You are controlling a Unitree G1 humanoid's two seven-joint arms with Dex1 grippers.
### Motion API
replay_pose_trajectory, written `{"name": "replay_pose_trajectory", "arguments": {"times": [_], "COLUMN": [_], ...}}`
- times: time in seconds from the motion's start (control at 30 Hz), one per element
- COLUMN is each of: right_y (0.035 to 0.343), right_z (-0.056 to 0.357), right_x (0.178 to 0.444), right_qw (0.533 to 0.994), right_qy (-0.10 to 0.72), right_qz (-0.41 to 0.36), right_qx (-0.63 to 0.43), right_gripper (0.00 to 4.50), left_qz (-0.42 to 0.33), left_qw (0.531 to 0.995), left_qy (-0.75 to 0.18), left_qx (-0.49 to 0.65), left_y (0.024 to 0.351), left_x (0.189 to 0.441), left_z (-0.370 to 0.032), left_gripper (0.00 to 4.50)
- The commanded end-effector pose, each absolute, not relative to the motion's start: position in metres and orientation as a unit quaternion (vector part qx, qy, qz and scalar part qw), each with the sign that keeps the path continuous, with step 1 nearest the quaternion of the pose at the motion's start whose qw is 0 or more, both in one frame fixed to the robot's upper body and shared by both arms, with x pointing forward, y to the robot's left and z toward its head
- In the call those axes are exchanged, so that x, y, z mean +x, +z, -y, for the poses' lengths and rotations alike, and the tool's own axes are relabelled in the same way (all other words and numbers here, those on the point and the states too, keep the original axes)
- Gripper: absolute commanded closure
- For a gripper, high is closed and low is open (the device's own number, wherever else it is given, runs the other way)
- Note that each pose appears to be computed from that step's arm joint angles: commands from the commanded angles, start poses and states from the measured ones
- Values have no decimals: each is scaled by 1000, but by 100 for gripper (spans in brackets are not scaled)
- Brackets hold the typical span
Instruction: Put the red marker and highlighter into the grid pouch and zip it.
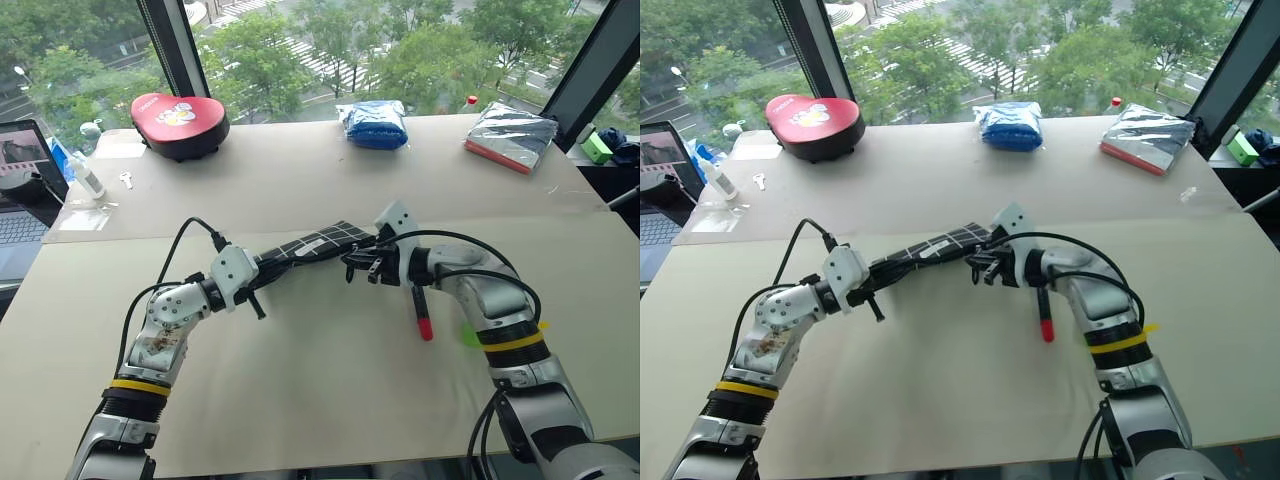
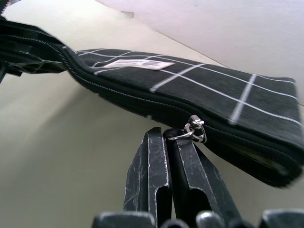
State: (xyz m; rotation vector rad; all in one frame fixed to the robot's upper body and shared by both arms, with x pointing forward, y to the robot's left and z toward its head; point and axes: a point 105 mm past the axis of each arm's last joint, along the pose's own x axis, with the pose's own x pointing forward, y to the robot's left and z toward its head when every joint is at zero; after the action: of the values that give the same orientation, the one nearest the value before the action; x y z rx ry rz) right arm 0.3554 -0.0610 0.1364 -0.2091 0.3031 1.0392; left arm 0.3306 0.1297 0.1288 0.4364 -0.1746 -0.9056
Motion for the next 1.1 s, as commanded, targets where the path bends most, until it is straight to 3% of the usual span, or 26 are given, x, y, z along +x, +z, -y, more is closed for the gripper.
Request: {"name": "replay_pose_trajectory", "arguments": {"times": [0.03, 0.33, 0.53, 0.73, 0.83, 1.03, 1.1], "right_y": [158, 153, 153, 165, 175, 201, 202], "right_z": [36, -4, -16, 18, 42, 93, 116], "right_x": [353, 332, 333, 351, 337, 274, 259], "right_qw": [834, 787, 796, 832, 826, 802, 823], "right_qy": [528, 592, 588, 542, 553, 590, 558], "right_qz": [-97, -88, -77, -77, -103, -84, -87], "right_qx": [-128, -151, -122, -93, -26, -24, -57], "right_gripper": [446, 446, 446, 252, 151, 151, 151], "left_qz": [113, 116, 118, 117, 118, 117, 116], "left_qw": [869, 869, 870, 869, 869, 869, 870], "left_qy": [-431, -433, -433, -435, -437, -439, -439], "left_qx": [214, 209, 205, 203, 201, 197, 194], "left_y": [142, 145, 146, 144, 144, 139, 138], "left_x": [332, 333, 332, 331, 330, 329, 330], "left_z": [-125, -123, -121, -121, -118, -114, -113], "left_gripper": [450, 450, 450, 450, 450, 450, 450]}}
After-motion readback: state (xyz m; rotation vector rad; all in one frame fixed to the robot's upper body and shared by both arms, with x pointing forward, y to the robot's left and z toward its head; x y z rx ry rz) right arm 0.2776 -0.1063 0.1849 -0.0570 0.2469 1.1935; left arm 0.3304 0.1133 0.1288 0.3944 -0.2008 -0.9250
